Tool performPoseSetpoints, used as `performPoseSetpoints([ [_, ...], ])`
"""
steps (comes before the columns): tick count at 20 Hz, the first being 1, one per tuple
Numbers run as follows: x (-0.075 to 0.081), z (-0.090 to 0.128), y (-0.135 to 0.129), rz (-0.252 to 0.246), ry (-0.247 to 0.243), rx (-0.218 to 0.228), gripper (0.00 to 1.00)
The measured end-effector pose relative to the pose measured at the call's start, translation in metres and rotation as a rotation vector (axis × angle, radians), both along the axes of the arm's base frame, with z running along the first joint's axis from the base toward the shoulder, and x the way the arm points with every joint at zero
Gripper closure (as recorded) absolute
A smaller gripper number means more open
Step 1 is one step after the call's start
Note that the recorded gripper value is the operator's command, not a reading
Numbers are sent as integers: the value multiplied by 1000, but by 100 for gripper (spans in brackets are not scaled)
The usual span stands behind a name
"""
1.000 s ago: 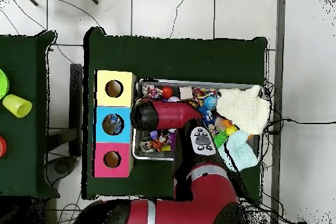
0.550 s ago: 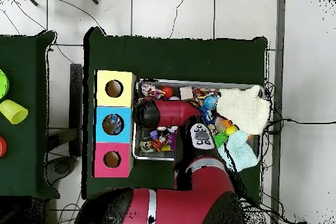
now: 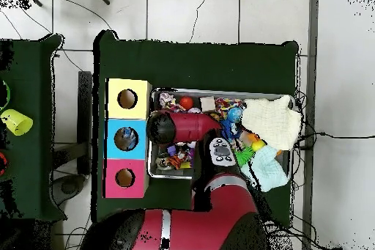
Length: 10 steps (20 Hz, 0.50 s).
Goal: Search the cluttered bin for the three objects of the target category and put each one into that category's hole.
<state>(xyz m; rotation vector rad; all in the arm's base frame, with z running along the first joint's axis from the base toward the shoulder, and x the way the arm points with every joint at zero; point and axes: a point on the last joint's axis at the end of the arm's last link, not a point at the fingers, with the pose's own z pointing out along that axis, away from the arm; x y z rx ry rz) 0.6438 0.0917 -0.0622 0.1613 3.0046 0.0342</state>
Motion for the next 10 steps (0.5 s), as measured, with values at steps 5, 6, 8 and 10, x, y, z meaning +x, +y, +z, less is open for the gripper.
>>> performPoseSetpoints([
  [5, -4, 16, 3, -4, 0, 21, 100],
  [6, -5, 20, 3, -5, -1, 26, 100],
  [8, -6, 33, 2, -11, -2, 39, 100],
  [10, -7, 44, 1, -17, -2, 48, 100],
])
